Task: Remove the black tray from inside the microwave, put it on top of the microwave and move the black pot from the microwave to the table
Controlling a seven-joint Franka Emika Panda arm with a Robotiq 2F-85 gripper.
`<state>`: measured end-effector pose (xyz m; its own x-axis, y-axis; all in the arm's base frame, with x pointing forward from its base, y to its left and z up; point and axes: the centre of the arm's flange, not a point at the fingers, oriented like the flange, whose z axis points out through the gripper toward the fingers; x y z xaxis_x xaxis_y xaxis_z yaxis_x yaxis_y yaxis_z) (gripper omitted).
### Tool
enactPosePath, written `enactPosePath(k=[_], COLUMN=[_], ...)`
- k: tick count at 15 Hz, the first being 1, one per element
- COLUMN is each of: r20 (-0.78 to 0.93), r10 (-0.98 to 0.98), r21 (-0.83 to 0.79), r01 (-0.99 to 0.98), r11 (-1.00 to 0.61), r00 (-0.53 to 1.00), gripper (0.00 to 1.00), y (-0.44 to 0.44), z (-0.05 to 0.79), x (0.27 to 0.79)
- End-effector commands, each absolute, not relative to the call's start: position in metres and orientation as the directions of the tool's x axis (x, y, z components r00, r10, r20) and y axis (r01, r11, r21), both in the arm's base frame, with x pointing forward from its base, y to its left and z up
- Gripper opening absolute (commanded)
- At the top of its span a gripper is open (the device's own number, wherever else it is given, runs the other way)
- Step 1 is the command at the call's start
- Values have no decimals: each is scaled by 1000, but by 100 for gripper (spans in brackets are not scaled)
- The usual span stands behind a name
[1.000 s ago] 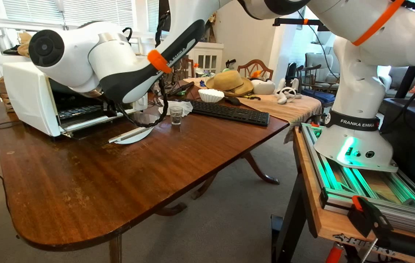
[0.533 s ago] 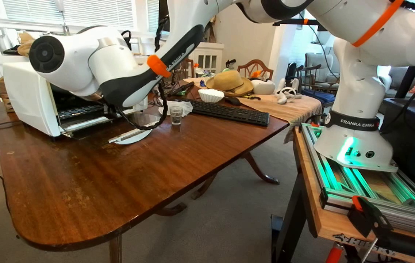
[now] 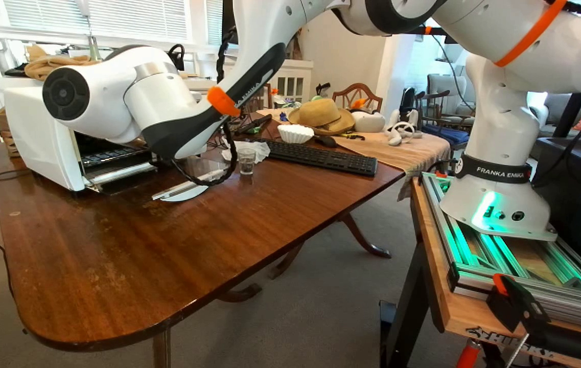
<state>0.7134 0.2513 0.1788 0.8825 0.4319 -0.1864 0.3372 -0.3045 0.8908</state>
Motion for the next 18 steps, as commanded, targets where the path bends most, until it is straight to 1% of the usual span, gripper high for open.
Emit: enactPosePath(k=[1, 2, 4, 5, 7, 8, 9, 12, 13, 14, 15, 17, 18], r20=[-186, -189, -188, -189, -187, -190, -191, -192, -191, -189, -186, -178, -176], r10=[392, 382, 367, 359, 348, 345, 342, 345, 346, 346, 349, 353, 354], r21=[921, 924, 927, 929, 931, 931, 931, 934, 936, 937, 939, 942, 943], r01=[299, 296, 288, 285, 279, 280, 280, 279, 277, 274, 270, 262, 261], r11=[-251, -244, -239, -238, -236, -234, -234, -223, -219, -216, -212, -208, -208], r00=[901, 905, 911, 914, 919, 919, 920, 919, 919, 919, 919, 919, 919], gripper=[97, 96, 84, 74, 64, 63, 65, 66, 64, 64, 60, 57, 51], y=[258, 258, 256, 255, 252, 250, 248, 243, 242, 241, 240, 240, 240], z=[176, 177, 176, 175, 173, 171, 170, 170, 171, 172, 173, 175, 175], x=[714, 713, 711, 711, 711, 711, 712, 719, 721, 724, 727, 731, 733])
